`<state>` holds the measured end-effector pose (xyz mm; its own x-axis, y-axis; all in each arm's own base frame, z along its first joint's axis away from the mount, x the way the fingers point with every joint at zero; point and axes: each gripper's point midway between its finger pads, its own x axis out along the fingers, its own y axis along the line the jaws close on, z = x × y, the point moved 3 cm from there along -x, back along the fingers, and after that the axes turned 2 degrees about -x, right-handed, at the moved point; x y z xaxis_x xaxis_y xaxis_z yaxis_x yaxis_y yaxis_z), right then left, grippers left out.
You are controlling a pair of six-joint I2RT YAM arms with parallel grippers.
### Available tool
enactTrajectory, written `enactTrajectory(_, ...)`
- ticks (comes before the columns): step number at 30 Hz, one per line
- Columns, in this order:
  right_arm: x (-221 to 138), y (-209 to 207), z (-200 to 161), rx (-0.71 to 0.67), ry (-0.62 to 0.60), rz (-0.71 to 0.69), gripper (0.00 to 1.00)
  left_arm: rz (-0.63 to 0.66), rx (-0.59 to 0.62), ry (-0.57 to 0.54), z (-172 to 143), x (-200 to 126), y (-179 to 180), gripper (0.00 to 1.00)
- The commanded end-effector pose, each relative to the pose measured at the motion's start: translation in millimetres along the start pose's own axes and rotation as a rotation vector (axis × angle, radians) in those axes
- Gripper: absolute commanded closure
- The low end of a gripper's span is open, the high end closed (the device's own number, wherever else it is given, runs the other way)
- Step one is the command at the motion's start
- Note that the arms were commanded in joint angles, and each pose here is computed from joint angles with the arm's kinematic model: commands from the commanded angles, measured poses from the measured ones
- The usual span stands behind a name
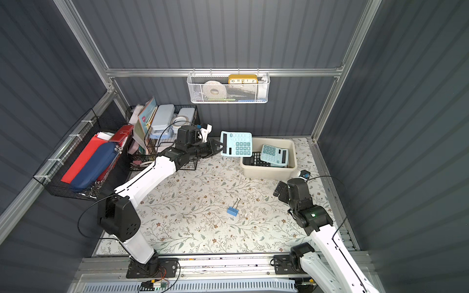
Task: Put the calculator in the storage box
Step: Place the calculator in the storage box.
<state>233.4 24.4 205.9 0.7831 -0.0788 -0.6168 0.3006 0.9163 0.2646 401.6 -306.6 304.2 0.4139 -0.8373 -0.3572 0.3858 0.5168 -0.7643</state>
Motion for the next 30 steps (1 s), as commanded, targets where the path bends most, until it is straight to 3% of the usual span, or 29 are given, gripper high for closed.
enactTrajectory(1, -1, -5, -1, 0.011, -0.021, -0.018, 0.01, -0.06, -0.037, 0.016, 5, 16, -11, 1.0)
enactTrajectory(8, -10, -11, -3, 0.024, -0.046, -0.006, 0.01, -0.061, -0.025, 0.074, 5, 73, -24, 1.0)
enactTrajectory(15, -16, -17, -4, 0.027, -0.062, -0.021, 0.01, 0.098, 0.008, 0.068, 7, 120, -7, 1.0)
enactTrajectory(23, -16, -22, -11, 0.029, -0.055, -0.027, 0.01, 0.222, -0.014, 0.07, 2, 146, 32, 1.0)
enactTrajectory(30, -15, -22, -14, 0.033, -0.053, -0.02, 0.01, 0.252, -0.035, 0.11, -13, 164, 55, 1.0)
